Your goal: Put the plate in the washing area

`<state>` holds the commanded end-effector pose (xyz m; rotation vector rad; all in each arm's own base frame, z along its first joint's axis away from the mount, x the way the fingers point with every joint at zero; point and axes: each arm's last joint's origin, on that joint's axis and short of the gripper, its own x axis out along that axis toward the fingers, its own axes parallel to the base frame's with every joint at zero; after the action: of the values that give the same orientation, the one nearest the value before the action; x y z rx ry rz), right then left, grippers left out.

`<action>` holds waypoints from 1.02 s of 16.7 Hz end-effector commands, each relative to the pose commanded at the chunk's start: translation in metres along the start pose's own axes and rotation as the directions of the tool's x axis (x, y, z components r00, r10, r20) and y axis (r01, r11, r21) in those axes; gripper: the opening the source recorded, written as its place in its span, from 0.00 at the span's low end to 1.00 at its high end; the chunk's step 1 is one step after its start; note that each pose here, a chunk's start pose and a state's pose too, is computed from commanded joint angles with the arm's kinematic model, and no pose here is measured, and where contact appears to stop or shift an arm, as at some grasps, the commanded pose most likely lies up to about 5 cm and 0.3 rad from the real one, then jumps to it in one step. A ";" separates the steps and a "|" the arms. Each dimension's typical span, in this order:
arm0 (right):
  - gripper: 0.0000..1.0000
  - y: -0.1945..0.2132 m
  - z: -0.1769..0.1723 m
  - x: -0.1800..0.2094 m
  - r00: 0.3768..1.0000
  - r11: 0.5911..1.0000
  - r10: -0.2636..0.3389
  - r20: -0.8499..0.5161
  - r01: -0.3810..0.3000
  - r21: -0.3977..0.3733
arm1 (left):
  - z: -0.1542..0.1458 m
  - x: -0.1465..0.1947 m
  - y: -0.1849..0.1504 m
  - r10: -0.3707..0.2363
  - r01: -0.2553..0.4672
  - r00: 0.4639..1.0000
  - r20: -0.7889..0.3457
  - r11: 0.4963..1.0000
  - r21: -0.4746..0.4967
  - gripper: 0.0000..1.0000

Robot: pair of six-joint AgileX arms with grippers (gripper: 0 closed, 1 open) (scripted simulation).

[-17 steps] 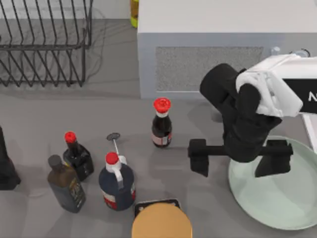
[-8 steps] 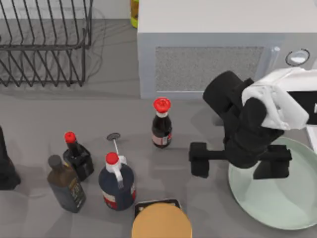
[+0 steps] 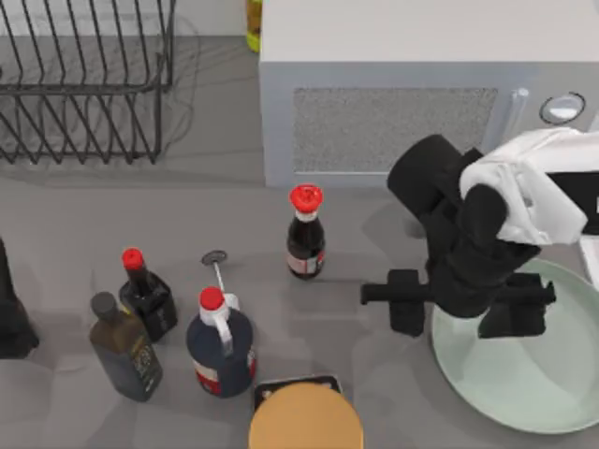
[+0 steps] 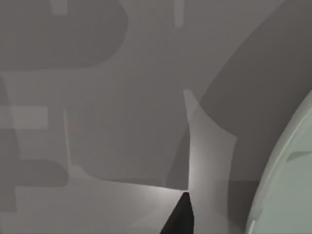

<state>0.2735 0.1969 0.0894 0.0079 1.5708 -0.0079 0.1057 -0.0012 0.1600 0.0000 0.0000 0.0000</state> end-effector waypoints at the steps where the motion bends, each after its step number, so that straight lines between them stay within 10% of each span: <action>1: 0.25 0.000 0.000 0.000 1.000 1.000 0.000 0.000 0.000 0.000 | 0.000 0.000 0.000 0.000 0.000 1.000 0.000 1.000 0.000 1.00; 5: 0.00 0.000 0.000 0.000 1.000 1.000 0.000 0.000 0.000 0.000 | 0.000 0.000 0.000 0.000 0.000 1.000 0.000 1.000 0.000 1.00; 17: 0.00 0.002 0.010 -0.046 0.995 0.999 0.037 0.088 -0.038 0.006 | 0.000 0.000 0.000 0.000 0.000 1.000 0.000 1.000 0.000 1.00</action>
<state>0.2839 0.1983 0.1350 0.0426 1.4827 0.0152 0.1057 -0.0012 0.1600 0.0000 0.0000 0.0000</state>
